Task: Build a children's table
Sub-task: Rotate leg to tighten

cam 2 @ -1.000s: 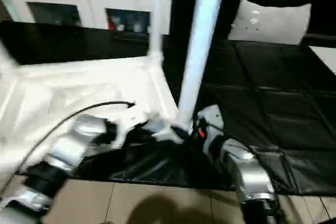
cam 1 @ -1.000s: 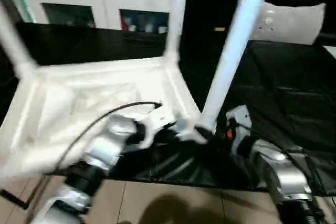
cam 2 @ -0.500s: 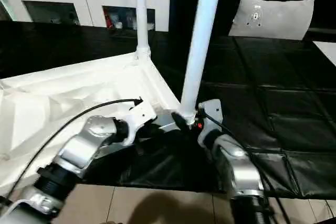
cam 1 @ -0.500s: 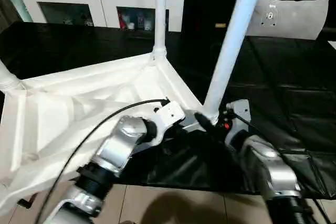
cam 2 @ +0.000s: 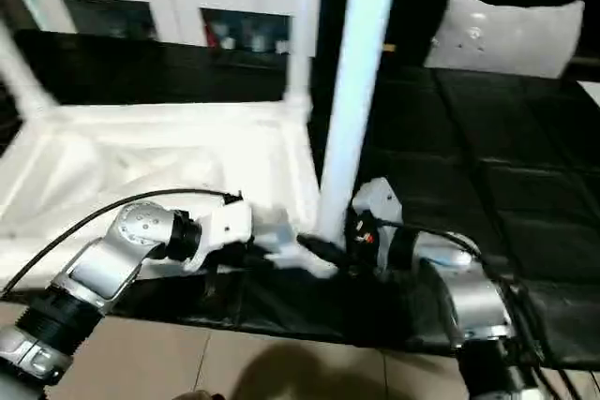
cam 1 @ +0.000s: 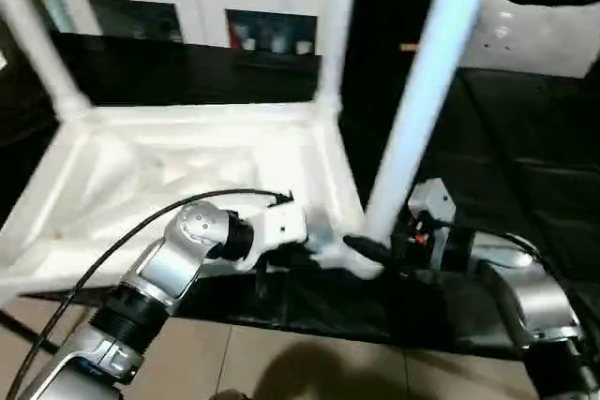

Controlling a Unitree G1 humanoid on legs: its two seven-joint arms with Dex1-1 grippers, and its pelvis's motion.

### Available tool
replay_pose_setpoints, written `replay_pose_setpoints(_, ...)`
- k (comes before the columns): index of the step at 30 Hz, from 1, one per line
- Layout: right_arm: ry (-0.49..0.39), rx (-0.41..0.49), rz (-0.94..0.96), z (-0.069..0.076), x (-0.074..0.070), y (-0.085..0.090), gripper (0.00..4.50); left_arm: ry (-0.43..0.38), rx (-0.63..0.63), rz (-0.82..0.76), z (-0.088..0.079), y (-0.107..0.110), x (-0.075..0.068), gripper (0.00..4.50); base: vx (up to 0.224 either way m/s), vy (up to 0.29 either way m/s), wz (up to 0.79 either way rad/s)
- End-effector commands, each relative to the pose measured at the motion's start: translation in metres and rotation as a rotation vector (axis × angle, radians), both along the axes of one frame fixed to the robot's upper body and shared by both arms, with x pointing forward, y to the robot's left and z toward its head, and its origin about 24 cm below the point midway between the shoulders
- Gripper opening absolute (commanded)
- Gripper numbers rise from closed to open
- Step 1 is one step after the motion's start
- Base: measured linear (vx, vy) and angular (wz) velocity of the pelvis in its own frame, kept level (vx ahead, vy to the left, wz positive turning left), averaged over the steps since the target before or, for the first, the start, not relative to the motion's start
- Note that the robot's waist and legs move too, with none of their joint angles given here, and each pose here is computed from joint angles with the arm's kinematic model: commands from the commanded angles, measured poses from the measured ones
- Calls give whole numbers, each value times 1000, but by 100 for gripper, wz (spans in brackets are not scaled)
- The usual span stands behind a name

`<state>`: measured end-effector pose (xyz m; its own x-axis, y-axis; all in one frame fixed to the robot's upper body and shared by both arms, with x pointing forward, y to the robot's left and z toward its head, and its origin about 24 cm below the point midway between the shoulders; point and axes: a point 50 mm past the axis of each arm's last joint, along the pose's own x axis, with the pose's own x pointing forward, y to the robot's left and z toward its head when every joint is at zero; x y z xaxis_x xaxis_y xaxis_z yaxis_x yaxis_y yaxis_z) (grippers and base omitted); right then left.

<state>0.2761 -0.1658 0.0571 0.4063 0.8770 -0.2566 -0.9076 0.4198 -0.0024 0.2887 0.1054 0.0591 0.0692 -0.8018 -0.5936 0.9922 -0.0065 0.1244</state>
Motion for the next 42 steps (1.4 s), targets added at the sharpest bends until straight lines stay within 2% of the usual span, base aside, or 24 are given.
replay_pose_setpoints(1, 24, -18, 94, 1, -3, 0, 446, 11, 54, -87, -3, -1, -3, 0, 0, 0, 0)
replay_pose_setpoints(7, 75, -71, 205, -3, -9, -2, 446, 13, 73, -134, -1, 4, -3, 0, 0, 0, 0)
replay_pose_setpoints(20, 135, -73, 250, -4, -7, -4, 320, 26, 86, -170, -2, 10, -3, 0, 0, 0, 0)
replay_pose_setpoints(26, 152, -69, 270, -5, -10, -2, 280, 30, 87, -177, -2, 10, -3, 0, 0, 0, 0)
replay_pose_setpoints(31, 171, -56, 288, -8, -14, 1, 270, 44, 88, -177, -4, 12, -5, 0, 0, 0, 0)
replay_pose_setpoints(34, 191, -14, 279, -10, -17, 7, 270, 58, 68, -124, -4, 11, -2, 0, 0, 0, 0)
replay_pose_setpoints(35, 201, 25, 231, -12, -18, 14, 270, 65, 26, -44, -2, 5, 2, 0, 0, 0, 0)
replay_pose_setpoints(37, 206, 39, 180, -15, -18, 20, 270, 61, 2, 8, 0, 1, 5, 0, 0, 0, 0)
replay_pose_setpoints(39, 204, 42, 63, -22, -15, 33, 270, 45, -18, 87, 1, -7, 9, 0, 0, 0, 0)
replay_pose_setpoints(42, 231, 123, -143, -27, -4, 48, 270, 42, -68, 217, 3, -21, 14, 0, 0, 0, 0)
